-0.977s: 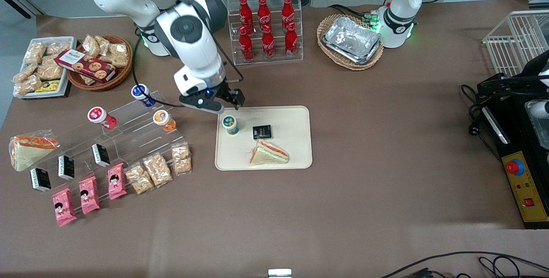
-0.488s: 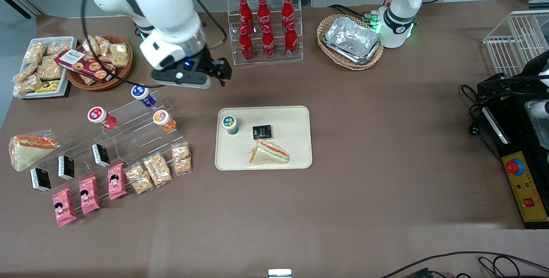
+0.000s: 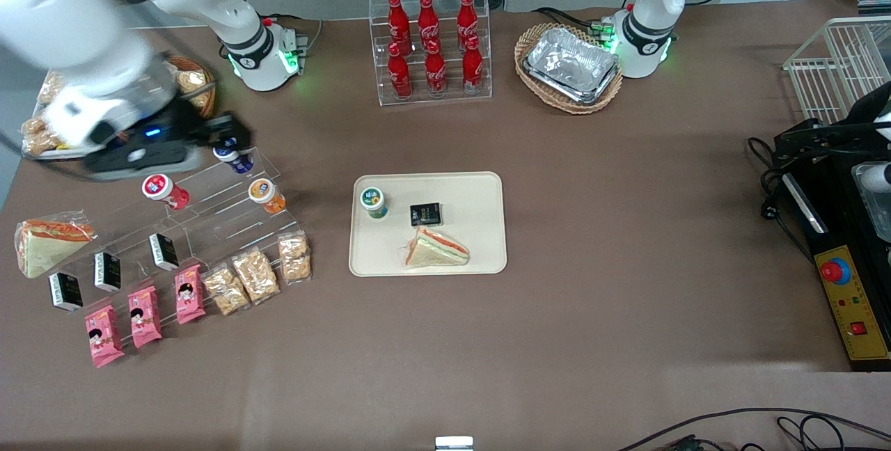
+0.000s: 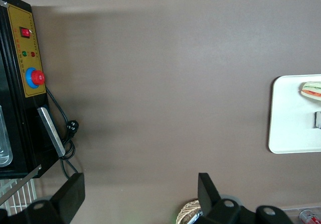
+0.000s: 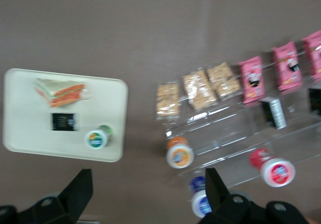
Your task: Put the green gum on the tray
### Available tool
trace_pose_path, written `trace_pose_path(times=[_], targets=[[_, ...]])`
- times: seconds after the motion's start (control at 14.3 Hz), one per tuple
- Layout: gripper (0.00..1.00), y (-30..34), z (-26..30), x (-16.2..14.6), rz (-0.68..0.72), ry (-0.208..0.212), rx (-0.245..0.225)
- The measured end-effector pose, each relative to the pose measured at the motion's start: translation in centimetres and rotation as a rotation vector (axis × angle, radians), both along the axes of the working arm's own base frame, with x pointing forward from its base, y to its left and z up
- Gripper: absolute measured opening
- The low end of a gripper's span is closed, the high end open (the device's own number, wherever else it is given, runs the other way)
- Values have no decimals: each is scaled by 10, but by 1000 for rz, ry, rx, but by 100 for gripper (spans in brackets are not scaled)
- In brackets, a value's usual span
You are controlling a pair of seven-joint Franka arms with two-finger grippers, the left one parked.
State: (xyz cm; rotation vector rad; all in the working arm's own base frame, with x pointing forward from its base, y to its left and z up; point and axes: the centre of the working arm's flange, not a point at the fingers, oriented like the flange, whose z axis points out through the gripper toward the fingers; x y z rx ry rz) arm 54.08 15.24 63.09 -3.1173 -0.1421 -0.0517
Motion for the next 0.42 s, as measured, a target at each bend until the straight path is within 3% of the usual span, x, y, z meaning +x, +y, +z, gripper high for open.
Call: trace_pose_path(times=[0.42], targets=[[100,-146,-2,22,51,-2,-10]])
